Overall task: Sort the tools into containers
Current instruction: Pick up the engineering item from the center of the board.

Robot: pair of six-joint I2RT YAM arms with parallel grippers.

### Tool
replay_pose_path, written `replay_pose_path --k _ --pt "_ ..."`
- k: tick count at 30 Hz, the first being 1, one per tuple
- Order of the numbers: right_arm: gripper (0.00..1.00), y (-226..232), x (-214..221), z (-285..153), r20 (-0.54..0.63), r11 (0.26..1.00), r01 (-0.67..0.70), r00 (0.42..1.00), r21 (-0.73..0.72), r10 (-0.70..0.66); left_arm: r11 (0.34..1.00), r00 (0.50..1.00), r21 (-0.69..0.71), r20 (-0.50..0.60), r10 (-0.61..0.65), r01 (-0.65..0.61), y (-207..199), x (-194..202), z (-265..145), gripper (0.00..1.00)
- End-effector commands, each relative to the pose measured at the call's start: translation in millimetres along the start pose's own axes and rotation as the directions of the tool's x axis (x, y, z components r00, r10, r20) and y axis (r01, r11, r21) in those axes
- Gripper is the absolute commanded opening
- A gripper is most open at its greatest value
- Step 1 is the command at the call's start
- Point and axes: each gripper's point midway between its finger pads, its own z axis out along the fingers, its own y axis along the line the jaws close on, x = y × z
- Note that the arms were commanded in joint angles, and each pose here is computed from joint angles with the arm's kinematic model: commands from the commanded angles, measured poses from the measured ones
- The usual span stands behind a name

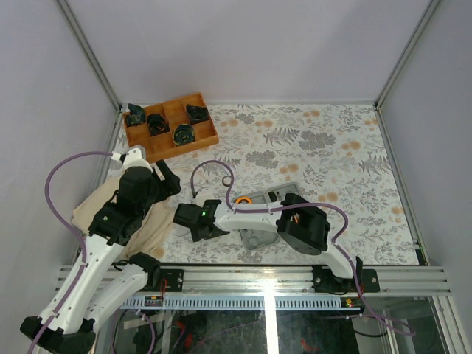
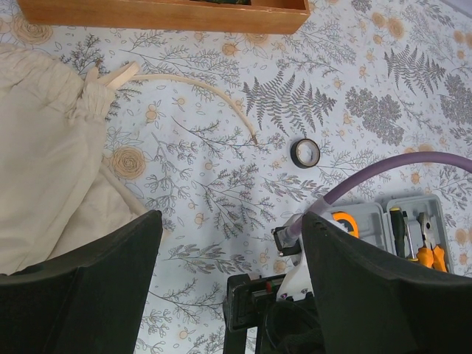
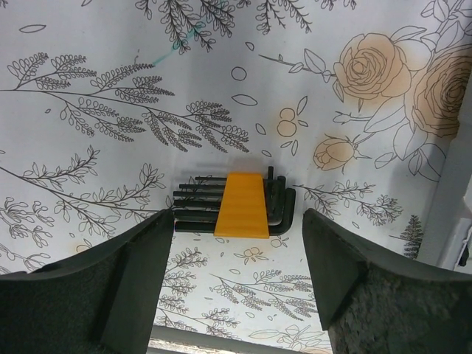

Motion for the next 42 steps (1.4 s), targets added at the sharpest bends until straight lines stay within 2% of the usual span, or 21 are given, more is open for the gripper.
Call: replay_pose_path --k 1,8,21,27,36,42 --pt "0.77 -4 11 10 -0.032 0.998 0.045 0.999 0.040 -0.044 1.000 0.999 0.026 0.045 0.001 -0.002 -4 -10 2 0.76" --pt "0.76 -4 18 17 -0.063 0.996 0.074 0.995 0.049 -0.071 1.000 0.999 0.025 0.043 0.001 -0.002 -4 -9 2 0.76" --pt "0.65 -3 18 15 -0.065 0.995 0.093 0.994 0.036 -0.090 1.000 0.999 0.031 0.035 0.003 -0.004 -5 -8 4 0.76" --pt "0.64 -10 2 3 -0.003 0.992 0.112 0.994 0.051 -0.112 1.000 0.999 0.028 0.033 0.003 -0.004 -5 -8 5 0.76" --pt "0.64 4 -15 -25 0.072 0.988 0.129 0.990 -0.080 -0.123 1.000 0.999 0.026 0.032 0.002 -0.003 -4 -8 5 0.76" --pt "0.65 -3 -22 -38 0.098 0.987 0.133 0.987 -0.085 -0.124 1.000 0.999 0.026 0.032 0.003 -0.003 -4 -8 5 0.76"
